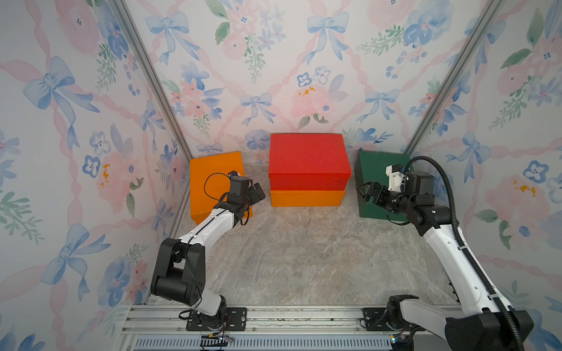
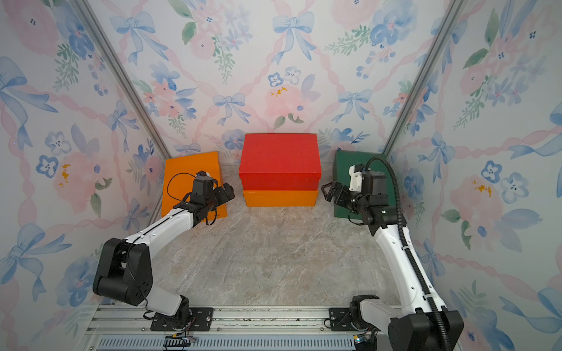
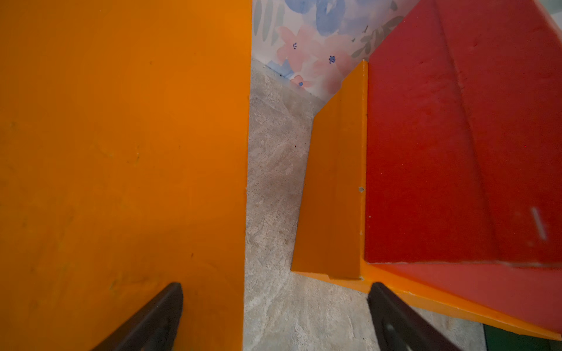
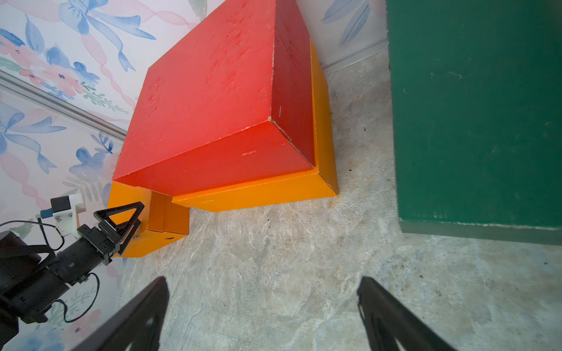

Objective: Stack the shoeboxes
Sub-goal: Move the shoebox to the center of the board.

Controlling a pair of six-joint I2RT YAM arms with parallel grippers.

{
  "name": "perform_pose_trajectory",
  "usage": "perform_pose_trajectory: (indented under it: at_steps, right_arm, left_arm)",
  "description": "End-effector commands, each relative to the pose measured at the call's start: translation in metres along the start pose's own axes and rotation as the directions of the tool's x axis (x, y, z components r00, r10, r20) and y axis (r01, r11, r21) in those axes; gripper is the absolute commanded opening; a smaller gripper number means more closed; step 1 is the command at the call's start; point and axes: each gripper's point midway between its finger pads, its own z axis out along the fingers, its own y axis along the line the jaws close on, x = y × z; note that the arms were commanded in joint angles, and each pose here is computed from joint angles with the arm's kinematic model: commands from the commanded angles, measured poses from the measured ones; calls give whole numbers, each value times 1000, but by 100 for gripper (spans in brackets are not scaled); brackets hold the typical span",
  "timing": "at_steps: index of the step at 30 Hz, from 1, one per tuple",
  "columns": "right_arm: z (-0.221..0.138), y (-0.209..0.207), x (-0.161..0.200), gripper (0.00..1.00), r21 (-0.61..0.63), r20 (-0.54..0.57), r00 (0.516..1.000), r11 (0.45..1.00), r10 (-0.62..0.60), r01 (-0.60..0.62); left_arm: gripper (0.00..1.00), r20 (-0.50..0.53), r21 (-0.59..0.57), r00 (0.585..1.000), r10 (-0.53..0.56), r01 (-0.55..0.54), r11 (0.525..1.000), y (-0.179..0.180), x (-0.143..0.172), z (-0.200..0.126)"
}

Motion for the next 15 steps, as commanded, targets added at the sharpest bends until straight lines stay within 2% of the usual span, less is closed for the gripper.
perform_pose_trajectory:
  at_steps: [1,11,15]
  right_arm:
    - [-8,-3,4,97,7,-2,1000,1000,-7,7]
    - [-8,1,2,97,-14,3,1000,1000,6,-6]
    - [-9,2,2,97,-20,7,1000,1000,9,-9]
  left_arm:
    - [98,-22,-5,1000,9,-9,1000,4,7,0]
    - [98,-89,-48,996,-17,12,999,26,52,-7]
    - [98,-107,-35,994,-1,-3,999,19,69,-14]
